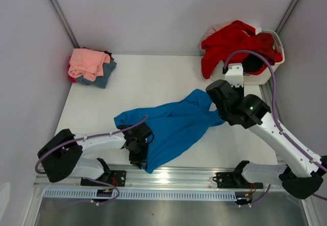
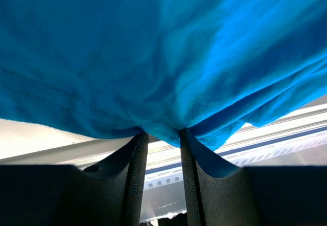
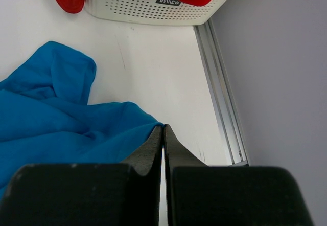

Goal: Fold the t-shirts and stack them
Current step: Flatten out the tshirt

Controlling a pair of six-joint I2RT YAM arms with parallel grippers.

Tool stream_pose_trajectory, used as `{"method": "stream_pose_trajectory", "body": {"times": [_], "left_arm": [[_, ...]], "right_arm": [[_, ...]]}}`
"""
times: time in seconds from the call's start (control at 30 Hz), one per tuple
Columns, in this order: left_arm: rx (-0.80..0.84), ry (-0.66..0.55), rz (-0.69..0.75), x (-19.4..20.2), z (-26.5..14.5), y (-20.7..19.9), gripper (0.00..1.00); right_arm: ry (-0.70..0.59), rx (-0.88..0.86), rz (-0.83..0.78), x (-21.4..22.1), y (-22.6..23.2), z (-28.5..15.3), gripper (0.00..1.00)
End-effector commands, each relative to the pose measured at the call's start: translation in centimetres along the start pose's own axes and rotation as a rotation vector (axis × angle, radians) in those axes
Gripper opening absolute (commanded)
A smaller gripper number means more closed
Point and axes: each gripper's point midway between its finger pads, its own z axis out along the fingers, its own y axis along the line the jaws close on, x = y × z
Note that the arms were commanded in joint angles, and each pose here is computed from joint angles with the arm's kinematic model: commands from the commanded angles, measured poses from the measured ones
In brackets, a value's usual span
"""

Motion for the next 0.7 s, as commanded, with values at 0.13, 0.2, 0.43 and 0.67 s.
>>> {"method": "stream_pose_trajectory", "body": {"times": [0.13, 0.2, 0.43, 0.67], "left_arm": [[-0.052, -0.098, 0.058, -2.8, 0.7, -0.1, 0.21], [-0.064, -0.093, 0.065, -3.0, 0.8, -0.2, 0.03], [-0.104, -0.089, 0.060, -3.7, 1.3, 0.0, 0.01], [-0.127, -0.255, 0.079, -6.6, -3.9, -1.2, 0.01]], "right_arm": [[-0.034, 0.018, 0.040, -1.4, -0.3, -0.5, 0.00], [-0.038, 0.017, 0.039, -1.5, -0.3, -0.5, 0.00], [-0.043, 0.017, 0.036, -1.6, -0.2, -0.6, 0.00], [-0.061, 0.034, 0.035, -2.1, -0.5, -0.6, 0.00]]}}
